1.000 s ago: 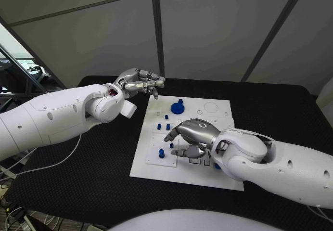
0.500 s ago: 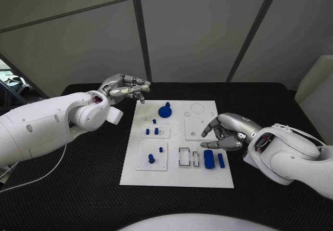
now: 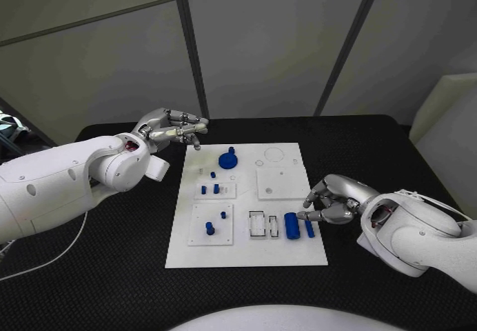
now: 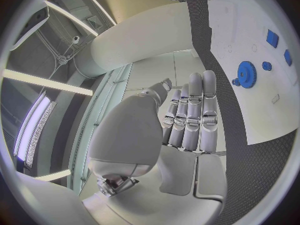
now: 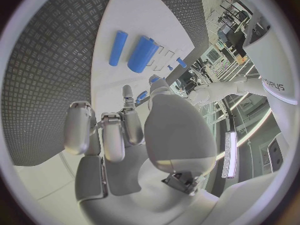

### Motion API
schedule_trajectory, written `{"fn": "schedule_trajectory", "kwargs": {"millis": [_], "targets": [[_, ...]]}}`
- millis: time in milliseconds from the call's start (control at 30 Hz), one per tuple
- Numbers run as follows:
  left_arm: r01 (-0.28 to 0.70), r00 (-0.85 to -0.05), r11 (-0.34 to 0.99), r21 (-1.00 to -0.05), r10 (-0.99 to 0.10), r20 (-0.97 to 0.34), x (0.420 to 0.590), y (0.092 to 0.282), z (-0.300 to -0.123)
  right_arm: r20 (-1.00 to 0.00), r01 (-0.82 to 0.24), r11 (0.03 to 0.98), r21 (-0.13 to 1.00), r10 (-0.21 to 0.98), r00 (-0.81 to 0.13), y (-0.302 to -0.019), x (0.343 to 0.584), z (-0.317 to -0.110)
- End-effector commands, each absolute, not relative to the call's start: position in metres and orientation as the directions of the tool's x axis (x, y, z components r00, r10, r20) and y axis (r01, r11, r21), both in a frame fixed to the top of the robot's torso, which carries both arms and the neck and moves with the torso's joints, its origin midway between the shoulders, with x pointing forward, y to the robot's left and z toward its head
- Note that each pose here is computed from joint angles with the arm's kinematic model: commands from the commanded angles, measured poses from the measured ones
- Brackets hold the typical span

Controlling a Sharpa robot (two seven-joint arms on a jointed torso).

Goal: Assemble the parts on the task board

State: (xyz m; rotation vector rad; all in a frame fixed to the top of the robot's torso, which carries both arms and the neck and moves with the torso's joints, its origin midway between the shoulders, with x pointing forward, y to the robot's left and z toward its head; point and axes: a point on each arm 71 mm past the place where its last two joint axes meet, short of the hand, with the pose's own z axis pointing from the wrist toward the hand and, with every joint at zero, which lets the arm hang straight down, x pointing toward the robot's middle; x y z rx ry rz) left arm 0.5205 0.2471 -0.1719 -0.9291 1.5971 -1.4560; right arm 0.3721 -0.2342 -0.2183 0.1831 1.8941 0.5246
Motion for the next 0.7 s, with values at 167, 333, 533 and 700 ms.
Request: {"fn": "schedule_trajectory", "kwargs": {"millis": [167,333,533,700], "targets": [[-0.009,-0.44,0.071,-0.997,-0.896,-0.06,0.52,0.248,-0.171,-0.849,-0.058,0.914,0.401,0.347,-0.398,-0.229,0.364,-0.235],[-0.01,-0.441,0.072,-0.997,-0.896,-0.06,0.52,0.248,-0.171,-0.852,-0.067,0.914,0.399,0.344,-0.394,-0.224,0.363,-0.239],[-0.011,-0.44,0.072,-0.997,-0.896,-0.06,0.52,0.249,-0.172,-0.852,-0.073,0.91,0.409,0.352,-0.389,-0.219,0.363,-0.242],[-0.013,-0.44,0.073,-0.997,-0.896,-0.06,0.52,0.249,-0.172,-0.85,-0.083,0.907,0.413,0.351,-0.393,-0.215,0.362,-0.243]]}}
